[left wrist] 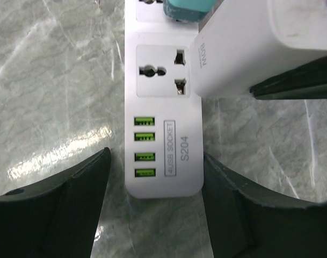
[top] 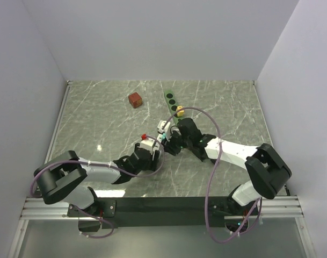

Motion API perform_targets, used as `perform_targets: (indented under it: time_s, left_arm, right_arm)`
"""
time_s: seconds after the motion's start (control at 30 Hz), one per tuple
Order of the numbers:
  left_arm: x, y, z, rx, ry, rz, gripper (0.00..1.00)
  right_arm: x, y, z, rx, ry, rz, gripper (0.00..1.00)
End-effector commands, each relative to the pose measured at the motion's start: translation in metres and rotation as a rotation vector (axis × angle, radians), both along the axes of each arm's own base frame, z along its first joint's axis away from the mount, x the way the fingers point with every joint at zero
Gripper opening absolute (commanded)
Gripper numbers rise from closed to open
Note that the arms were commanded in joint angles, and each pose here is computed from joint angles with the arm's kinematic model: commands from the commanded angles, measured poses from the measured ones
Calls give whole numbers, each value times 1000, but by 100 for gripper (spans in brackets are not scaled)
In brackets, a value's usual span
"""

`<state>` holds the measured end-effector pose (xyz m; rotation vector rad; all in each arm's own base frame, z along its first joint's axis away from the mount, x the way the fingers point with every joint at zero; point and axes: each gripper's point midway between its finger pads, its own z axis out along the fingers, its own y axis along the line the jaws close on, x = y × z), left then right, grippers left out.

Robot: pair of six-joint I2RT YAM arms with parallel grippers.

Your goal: Insert the plug

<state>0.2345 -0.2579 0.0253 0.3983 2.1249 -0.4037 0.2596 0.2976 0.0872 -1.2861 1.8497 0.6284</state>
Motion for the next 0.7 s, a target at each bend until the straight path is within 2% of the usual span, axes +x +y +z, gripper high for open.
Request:
perform_targets:
  time_s: [0.0,0.17,0.67]
  left_arm:
    - [-7,2,2,-26,16,-2,72]
    - [-7,7,2,-22,19,20,70]
    - [-10,18,15,-123,2,72,70]
  right_arm:
    - [12,19,24,49,-74,45,0]
    - [16,21,21,42,-90,55,0]
    - [20,27,16,32,-86,72,0]
